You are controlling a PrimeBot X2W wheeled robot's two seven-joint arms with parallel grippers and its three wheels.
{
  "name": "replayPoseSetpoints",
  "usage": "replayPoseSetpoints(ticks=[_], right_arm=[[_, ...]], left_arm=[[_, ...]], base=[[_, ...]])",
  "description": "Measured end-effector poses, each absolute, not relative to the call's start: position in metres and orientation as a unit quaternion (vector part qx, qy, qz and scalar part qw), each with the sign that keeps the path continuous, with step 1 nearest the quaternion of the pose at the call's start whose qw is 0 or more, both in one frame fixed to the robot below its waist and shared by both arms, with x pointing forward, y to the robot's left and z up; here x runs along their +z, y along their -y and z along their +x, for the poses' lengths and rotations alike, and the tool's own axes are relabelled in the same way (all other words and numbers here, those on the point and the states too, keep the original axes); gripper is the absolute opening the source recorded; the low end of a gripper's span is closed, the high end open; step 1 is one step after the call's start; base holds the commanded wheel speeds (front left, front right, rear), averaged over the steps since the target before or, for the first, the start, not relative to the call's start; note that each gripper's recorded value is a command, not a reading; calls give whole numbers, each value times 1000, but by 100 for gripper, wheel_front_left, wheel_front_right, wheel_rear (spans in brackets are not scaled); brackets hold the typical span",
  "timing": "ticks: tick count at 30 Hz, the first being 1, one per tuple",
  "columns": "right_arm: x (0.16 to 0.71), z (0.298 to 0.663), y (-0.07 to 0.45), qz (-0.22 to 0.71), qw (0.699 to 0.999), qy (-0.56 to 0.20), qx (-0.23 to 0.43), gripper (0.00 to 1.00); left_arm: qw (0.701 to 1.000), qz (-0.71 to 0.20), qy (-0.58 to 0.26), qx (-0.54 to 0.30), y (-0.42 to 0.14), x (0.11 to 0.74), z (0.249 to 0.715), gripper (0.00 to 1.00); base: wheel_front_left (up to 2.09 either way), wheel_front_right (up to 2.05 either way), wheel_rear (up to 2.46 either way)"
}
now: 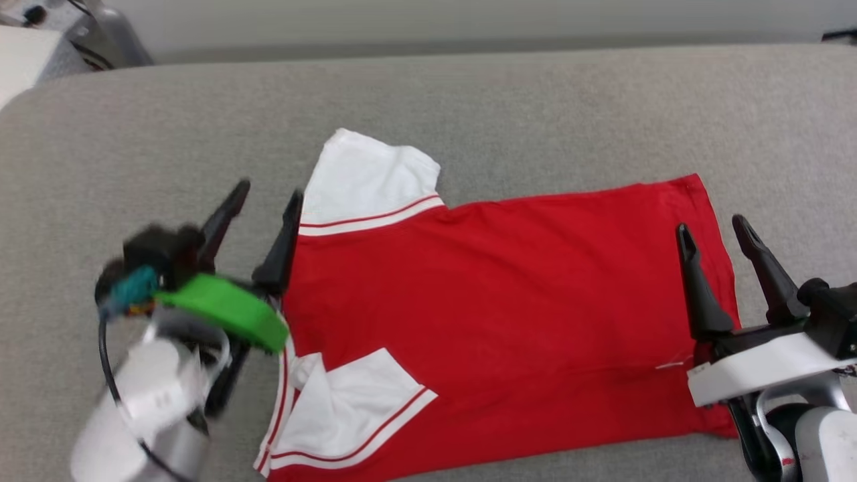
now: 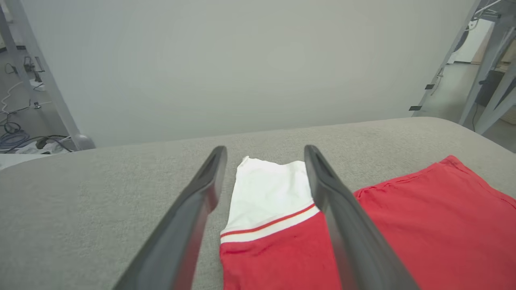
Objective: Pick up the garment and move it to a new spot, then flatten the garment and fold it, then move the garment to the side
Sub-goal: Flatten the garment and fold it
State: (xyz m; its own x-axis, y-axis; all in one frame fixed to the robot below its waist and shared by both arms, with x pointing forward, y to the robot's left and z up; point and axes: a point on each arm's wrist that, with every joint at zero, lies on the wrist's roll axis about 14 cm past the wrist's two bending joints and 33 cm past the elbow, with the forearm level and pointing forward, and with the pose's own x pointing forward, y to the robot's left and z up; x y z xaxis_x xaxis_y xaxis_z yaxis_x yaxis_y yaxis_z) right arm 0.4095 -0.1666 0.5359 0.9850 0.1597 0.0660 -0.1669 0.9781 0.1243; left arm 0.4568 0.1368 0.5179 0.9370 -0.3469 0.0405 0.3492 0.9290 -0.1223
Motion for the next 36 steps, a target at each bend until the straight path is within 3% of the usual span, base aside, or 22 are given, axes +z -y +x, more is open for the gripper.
replayPoseSetpoints(ticks=[6,10,22,27,34,35,36], right_arm=[[526,424,167,58,995,23,75,100],[527,433,179,51,997,37,53,100],[499,432,200,37,999,9,14,100],[490,428,212,29,1000,-3,-4,100],[476,426,219,26,999,-20,-17,100],[477,426,219,26,999,-19,-17,100],[477,427,219,26,999,-18,-16,100]], left_arm=[[965,-6,-76,-252,-107,517,523,100],[939,1,-184,-290,-88,491,550,100],[862,34,-431,-264,-105,409,602,100],[840,44,-479,-252,-109,376,605,100],[830,54,-489,-260,-101,360,609,100],[829,45,-493,-260,-101,359,608,66],[827,39,-496,-260,-101,359,607,0]], base=[[0,0,0],[0,0,0],[0,0,0],[0,0,0],[0,0,0],[0,0,0],[0,0,0]])
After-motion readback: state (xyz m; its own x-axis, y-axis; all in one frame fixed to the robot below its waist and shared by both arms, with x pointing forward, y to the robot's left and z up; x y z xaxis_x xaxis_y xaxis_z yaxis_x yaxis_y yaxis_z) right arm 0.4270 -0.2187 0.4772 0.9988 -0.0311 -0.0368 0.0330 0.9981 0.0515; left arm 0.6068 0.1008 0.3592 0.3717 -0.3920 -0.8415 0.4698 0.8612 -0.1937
